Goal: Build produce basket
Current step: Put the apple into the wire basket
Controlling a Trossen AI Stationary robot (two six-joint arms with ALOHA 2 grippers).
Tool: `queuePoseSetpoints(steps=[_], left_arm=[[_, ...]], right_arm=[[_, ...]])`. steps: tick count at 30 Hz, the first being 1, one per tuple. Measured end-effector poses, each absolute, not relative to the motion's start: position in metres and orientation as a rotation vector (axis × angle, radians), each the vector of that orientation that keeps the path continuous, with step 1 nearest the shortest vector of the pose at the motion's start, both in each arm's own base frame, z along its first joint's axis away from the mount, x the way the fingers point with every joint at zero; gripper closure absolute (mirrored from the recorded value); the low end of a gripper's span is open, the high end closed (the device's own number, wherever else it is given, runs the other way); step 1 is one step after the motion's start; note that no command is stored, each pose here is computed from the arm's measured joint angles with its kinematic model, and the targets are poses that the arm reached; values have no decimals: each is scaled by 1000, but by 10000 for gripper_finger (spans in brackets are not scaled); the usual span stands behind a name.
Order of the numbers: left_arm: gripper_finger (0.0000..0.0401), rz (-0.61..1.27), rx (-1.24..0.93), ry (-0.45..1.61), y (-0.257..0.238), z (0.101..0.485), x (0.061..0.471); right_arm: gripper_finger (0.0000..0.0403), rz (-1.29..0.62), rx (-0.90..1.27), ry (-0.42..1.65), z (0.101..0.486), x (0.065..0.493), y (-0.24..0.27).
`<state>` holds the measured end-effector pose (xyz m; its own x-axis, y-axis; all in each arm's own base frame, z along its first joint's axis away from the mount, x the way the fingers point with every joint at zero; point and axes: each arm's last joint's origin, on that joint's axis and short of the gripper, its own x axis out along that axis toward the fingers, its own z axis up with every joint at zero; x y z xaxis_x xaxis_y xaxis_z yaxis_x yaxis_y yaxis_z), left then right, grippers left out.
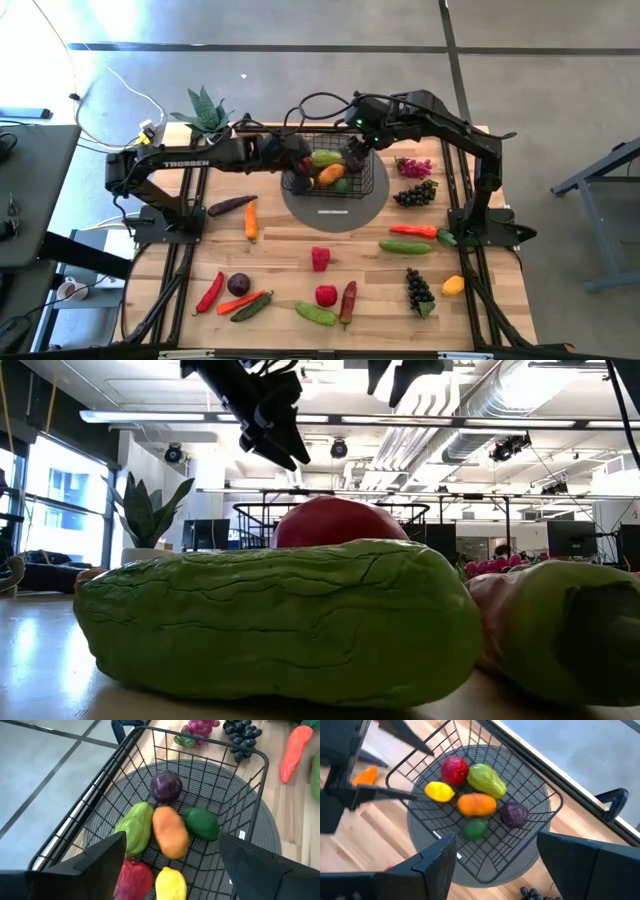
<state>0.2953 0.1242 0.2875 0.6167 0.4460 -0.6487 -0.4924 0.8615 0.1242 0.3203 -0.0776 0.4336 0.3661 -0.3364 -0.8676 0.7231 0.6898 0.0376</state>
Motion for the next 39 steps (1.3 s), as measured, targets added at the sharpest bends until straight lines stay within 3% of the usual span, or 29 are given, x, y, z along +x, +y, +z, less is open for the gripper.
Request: queuePoseSetpoints(steps=[11, 25, 39], left_arm=[[96, 558, -101, 750, 111, 315, 259], [95, 440, -163, 772, 79, 341, 204], [95, 332, -111, 841, 51, 335, 195]], right_arm=[[146, -598, 450, 1012, 433, 322, -69], [146, -582, 626, 1007, 427, 334, -9], [146, -600, 779, 1185, 376, 341, 74]])
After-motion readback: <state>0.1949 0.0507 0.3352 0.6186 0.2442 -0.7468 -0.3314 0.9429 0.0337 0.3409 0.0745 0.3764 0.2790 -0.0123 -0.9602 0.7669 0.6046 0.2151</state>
